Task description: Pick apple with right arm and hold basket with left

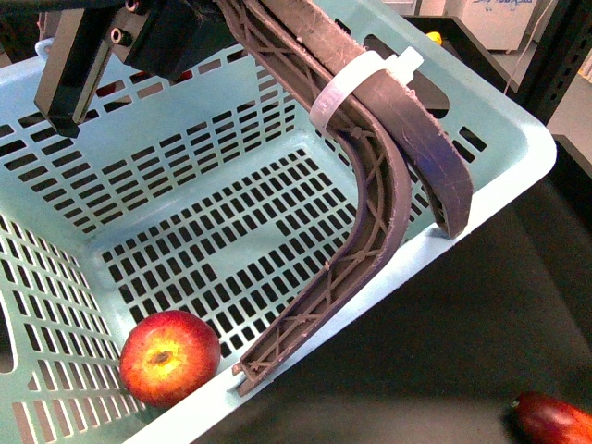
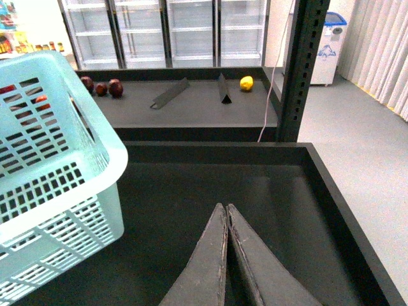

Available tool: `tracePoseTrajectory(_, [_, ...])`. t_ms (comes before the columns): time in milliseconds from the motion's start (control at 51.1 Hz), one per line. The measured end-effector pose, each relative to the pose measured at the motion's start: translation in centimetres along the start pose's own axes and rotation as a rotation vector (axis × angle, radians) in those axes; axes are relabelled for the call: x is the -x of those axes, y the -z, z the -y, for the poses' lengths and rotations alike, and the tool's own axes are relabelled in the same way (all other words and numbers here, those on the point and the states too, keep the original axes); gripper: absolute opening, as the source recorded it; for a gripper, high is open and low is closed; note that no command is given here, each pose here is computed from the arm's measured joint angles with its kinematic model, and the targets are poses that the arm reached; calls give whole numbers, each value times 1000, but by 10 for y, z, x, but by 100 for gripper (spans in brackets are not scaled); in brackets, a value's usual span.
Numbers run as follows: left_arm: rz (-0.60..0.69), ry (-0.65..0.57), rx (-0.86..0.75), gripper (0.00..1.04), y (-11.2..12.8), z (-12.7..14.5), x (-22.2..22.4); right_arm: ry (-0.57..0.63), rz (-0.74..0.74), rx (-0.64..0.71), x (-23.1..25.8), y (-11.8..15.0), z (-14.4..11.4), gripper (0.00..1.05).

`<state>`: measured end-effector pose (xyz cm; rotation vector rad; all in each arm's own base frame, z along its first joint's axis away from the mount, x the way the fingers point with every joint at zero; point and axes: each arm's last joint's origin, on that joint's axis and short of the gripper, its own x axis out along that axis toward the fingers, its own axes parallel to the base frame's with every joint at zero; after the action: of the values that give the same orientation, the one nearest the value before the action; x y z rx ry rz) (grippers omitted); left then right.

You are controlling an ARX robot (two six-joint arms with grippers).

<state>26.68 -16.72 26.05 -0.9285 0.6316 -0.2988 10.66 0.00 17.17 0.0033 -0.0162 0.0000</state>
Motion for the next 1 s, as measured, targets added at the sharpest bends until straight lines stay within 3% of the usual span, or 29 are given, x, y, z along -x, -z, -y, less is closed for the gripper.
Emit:
tracePoseTrajectory(274, [2,-1,-1,16,0,0,0,0,-3,1,10,2,0,3])
tracePoseTrajectory(528, [1,-1,2,16,0,0,0,0,-3,0,10,2,0,49])
tracePoseTrajectory(841, [2,-1,1,16,0,0,0,0,-3,0,10,2,0,95])
tracePoseTrajectory(959, [1,-1,1,16,0,0,0,0,-3,0,10,2,0,96])
tracePoseTrajectory(998, [76,-102,14,16,1,3,-1,0,-3,0,10,2,0,96])
